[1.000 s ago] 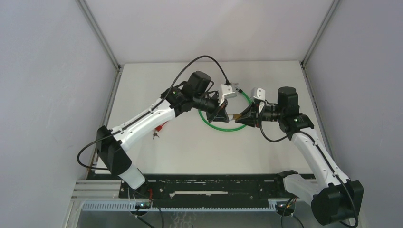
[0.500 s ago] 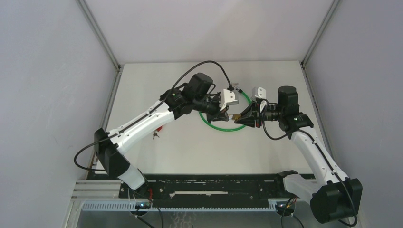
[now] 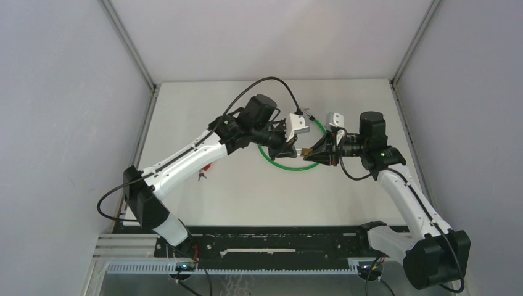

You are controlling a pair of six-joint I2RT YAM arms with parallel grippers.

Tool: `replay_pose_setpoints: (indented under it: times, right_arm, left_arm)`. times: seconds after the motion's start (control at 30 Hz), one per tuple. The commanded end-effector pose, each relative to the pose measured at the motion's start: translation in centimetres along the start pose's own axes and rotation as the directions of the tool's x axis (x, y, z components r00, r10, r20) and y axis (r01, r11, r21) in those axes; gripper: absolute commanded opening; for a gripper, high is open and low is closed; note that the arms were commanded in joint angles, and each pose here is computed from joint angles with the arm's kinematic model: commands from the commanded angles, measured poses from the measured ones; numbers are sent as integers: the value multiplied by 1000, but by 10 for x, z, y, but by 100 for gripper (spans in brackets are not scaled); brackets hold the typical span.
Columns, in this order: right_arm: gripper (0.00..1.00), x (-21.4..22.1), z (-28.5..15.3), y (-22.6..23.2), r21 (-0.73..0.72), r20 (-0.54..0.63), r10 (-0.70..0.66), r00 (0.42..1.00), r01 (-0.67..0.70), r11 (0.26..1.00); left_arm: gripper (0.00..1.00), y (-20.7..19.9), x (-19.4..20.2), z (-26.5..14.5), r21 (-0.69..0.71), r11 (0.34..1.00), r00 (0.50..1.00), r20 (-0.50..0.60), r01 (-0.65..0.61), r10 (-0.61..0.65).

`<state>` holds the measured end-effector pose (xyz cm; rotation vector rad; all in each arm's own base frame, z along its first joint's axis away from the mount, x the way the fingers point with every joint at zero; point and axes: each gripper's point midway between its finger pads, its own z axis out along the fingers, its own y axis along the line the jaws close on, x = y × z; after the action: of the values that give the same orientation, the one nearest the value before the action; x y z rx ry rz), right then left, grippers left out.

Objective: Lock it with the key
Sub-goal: Lock the lock.

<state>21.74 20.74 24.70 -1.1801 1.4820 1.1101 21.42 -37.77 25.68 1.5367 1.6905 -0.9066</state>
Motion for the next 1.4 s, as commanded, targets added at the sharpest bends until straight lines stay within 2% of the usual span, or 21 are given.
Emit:
replay_pose_setpoints:
  times: [0.0, 0.53, 0.9, 1.13, 1.37]
  right_arm:
    - [0, -33, 10, 19, -72, 71, -139, 988, 144, 987]
    - [0, -40, 10, 27, -56, 97, -185, 978, 191, 980]
    - [0, -46, 13, 39, -86, 101, -221, 970, 230, 970]
    - [0, -46, 22, 41, -92, 77, -241, 967, 248, 964]
    - [1, -48, 3, 29, -27, 75, -235, 969, 237, 971]
  left_arm:
    - [0, -15, -65, 19, 81, 996, 979, 203, -43, 26]
    - [0, -26, -89, 27, 102, 992, 974, 219, -75, 51]
    - [0, -57, -64, 38, 193, 961, 974, 152, -198, 170]
    - [0, -57, -58, 40, 189, 958, 972, 138, -216, 192]
    - [0, -49, -42, 24, 128, 962, 968, 105, -242, 229]
